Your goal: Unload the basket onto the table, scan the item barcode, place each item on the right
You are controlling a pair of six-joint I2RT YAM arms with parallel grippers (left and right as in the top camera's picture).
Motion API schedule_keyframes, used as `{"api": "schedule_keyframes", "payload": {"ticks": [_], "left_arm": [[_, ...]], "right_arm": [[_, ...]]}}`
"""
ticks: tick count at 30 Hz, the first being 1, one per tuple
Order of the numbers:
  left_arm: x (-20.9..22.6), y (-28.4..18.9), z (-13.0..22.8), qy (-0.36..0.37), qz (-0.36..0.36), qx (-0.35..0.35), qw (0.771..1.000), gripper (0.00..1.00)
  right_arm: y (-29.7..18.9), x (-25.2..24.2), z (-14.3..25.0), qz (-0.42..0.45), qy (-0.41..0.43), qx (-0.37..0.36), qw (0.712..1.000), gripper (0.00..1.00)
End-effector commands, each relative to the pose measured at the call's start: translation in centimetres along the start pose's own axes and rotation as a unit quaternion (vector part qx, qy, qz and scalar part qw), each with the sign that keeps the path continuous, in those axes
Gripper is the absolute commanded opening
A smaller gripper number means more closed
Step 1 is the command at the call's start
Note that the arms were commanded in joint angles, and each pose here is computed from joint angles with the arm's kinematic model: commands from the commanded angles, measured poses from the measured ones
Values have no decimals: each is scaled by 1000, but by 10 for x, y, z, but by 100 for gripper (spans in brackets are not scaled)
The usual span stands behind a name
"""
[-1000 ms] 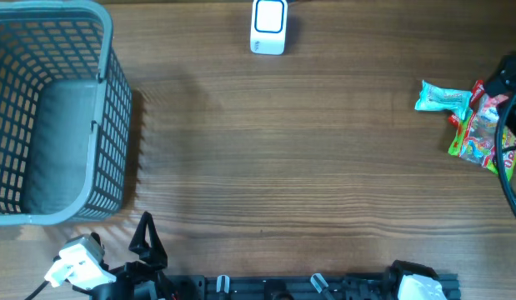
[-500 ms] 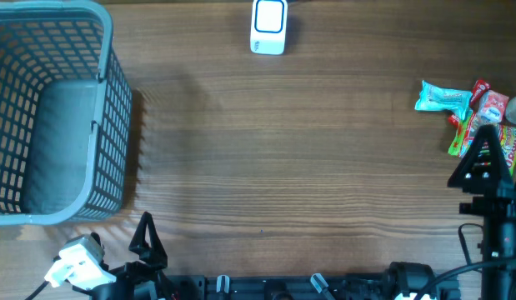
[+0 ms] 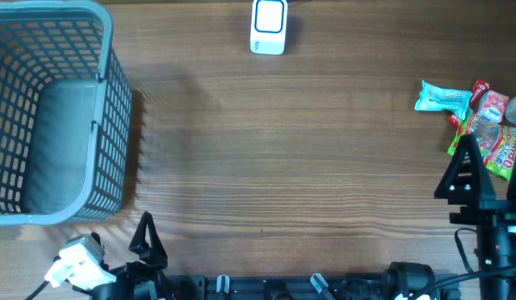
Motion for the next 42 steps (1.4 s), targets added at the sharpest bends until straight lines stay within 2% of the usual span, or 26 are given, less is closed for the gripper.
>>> {"api": "schedule_keyframes", "payload": {"ticks": [1,5,10,13,16,26,31,40,42], "left_arm": [[0,0,0,-2,-1,-3,1000,100],[0,0,0,-2,-1,-3,1000,100],[0,0,0,-2,-1,-3,1000,100],[0,0,0,-2,-1,-3,1000,100],[0,0,0,-2,-1,-3,1000,100],[0,0,0,-2,-1,-3,1000,100],[0,0,0,-2,-1,-3,1000,100],[0,0,0,-2,-1,-3,1000,100],[0,0,0,-2,-1,-3,1000,100]], "right_arm": [[-5,8,0,-28,-18,1,999,100],[-13,18,-4,-59,-59,-11,996,100],[-42,2,-9,-15,-70,-82,994,100],[-50,-6,-4,-11,-68,-114,991,100],[-46,-20,19,-29,-65,-136,988,100],[6,-80,112,-6,-57,-90,994,100],[17,-128,168,52,21,-69,996,100],[16,-156,207,109,14,-7,994,100],[14,-164,222,130,14,28,991,100]]}}
Point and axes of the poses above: each gripper's point midway between its finger pads, its own y axis out along the fingers, its own x axis along the line the jaws close on, z = x × y, the point moved 4 cm from there along -y, back along the fingers, and after that the axes turned 12 degrees about y, right-handed, at the moved point
